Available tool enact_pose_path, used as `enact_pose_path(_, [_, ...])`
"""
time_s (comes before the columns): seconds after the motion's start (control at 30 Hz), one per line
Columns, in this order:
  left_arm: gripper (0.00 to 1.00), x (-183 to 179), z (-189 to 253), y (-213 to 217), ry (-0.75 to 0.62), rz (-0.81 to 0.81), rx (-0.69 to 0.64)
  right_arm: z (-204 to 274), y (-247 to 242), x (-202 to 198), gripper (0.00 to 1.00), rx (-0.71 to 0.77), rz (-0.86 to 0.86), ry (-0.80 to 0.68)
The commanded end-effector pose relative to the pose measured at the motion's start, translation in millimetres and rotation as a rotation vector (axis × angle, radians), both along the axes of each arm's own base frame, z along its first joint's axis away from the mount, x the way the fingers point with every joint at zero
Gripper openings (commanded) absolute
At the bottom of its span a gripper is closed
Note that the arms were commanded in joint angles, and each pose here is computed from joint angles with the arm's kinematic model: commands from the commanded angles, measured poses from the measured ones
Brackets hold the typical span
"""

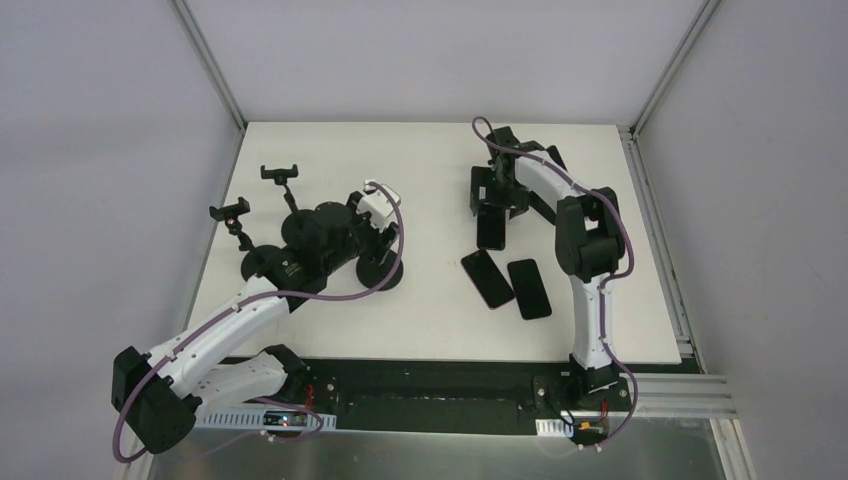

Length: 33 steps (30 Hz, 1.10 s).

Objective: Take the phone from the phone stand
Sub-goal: Place the phone at the center of the board, then place the phone stand at the center of the board.

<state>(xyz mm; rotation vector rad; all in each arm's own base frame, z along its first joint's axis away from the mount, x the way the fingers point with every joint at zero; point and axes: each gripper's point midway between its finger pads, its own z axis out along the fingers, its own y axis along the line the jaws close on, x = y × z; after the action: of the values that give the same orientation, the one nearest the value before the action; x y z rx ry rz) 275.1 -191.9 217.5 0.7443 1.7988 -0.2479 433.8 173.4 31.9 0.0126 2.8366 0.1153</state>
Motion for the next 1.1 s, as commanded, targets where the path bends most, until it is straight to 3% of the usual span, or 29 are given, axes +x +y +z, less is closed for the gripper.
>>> enact_pose_path(0.0, [0.00, 34, 46, 4, -0.111, 0.102, -0.039, 74, -4, 11, 0.99, 0.015, -0.039, -0.176])
enact_pose_path(0.33, [0.00, 112, 72, 31, -0.177, 0.294, -0.082, 171, 6, -9, 0.99, 0.192, -0.096, -0.316])
enact_pose_path(0.43, [0.00, 135, 77, 38, -0.188, 0.331, -0.124, 186, -3, -18, 0.99, 0.218, -0.135, -0.334])
enact_pose_path(0.6, [0.00, 179, 74, 56, -0.204, 0.415, -0.191, 216, 0, -43, 0.99, 0.415, -0.110, -0.380])
enact_pose_path(0.77, [0.02, 213, 71, 73, -0.202, 0.450, -0.199, 219, -10, -63, 0.99, 0.392, -0.090, -0.417])
enact_pose_path(0.9, [0.17, 228, 62, 90, -0.200, 0.514, -0.181, 210, -32, -67, 0.99, 0.303, -0.118, -0.437])
enact_pose_path(1.07, [0.55, 231, 49, 97, -0.173, 0.532, -0.179, 219, -48, -67, 0.99, 0.268, -0.143, -0.496])
